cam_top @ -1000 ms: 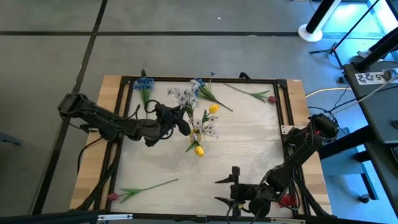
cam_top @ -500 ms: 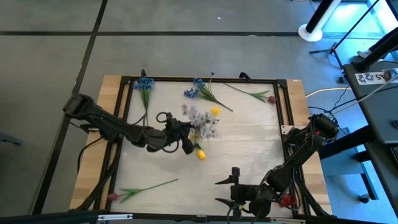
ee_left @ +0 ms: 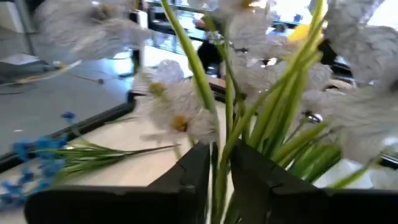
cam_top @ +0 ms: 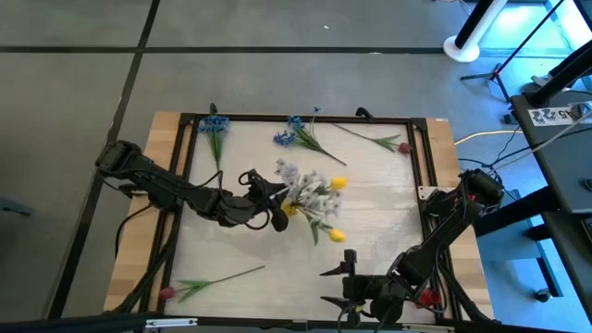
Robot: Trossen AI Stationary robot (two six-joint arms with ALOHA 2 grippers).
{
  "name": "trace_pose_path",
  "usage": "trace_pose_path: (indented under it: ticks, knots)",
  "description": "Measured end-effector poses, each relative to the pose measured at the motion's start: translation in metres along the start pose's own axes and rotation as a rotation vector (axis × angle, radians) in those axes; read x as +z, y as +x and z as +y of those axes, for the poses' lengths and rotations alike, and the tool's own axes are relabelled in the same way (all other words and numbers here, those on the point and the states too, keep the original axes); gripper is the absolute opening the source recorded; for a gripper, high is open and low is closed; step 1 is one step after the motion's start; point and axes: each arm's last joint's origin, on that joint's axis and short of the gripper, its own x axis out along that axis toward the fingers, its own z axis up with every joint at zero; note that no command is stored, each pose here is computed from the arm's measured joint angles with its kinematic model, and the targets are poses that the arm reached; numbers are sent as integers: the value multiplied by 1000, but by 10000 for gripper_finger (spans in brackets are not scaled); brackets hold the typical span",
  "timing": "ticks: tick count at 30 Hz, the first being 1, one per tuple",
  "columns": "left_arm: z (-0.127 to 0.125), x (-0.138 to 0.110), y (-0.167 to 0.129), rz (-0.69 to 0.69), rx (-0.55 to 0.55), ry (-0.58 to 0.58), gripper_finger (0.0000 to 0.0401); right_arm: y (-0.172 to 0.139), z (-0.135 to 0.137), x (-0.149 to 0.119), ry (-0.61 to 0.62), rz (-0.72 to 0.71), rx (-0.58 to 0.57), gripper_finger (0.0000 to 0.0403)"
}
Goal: Sort flowers into vase by color
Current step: Put the white flower into the yellow vase, then adjust the yellow vase
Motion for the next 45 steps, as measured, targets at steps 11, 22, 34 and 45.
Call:
trace_pose_path:
  ticks: [11, 22, 34, 45]
  knots:
    - [4, -13, -9, 70, 93, 79, 67, 0, 0, 0, 3, 0, 0, 260]
    - [3, -45, -30, 208, -23, 39, 65, -2, -7, 1, 23, 16, -44, 260]
    - [-6, -29, 12, 304, -133, 43, 148, -22, -72, -14, 104, 405, -324, 260]
    - [-6, -37, 78, 536, -64, 134, 201, -1, -138, -38, -12, 718, -470, 260]
